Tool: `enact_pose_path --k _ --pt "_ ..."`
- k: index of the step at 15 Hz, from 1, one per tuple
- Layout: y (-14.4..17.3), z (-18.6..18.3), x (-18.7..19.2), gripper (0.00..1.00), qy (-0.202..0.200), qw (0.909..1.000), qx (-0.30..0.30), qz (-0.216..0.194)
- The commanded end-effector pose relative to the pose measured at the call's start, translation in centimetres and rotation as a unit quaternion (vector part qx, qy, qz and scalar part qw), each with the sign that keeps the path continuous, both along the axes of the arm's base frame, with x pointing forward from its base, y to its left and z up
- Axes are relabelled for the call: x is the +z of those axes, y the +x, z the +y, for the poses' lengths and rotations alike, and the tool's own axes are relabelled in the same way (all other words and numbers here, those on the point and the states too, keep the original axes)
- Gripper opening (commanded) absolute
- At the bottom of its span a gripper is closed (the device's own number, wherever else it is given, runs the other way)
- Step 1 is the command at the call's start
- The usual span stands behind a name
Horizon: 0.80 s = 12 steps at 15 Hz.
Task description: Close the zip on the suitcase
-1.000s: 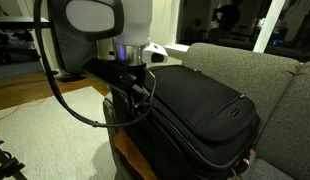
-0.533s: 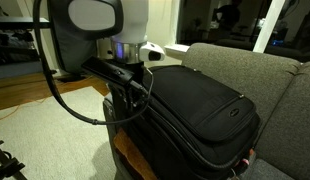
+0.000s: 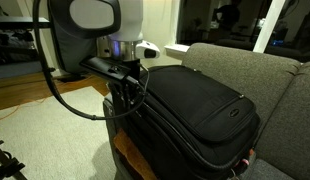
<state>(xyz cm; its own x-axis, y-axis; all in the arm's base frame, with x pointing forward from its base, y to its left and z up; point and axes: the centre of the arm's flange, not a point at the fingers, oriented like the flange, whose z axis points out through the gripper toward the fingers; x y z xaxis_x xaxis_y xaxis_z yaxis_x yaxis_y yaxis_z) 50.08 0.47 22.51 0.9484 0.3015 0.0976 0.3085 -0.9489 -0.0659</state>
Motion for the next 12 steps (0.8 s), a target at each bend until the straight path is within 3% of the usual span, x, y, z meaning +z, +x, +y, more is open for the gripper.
enact_pose_path --k 1,12 --pt "-0.3 3.7 0.5 0.08 -0.006 0.9999 0.007 -0.009" --pt "-0.8 6.5 0.4 0.08 -0.025 0.9993 0.027 -0.008"
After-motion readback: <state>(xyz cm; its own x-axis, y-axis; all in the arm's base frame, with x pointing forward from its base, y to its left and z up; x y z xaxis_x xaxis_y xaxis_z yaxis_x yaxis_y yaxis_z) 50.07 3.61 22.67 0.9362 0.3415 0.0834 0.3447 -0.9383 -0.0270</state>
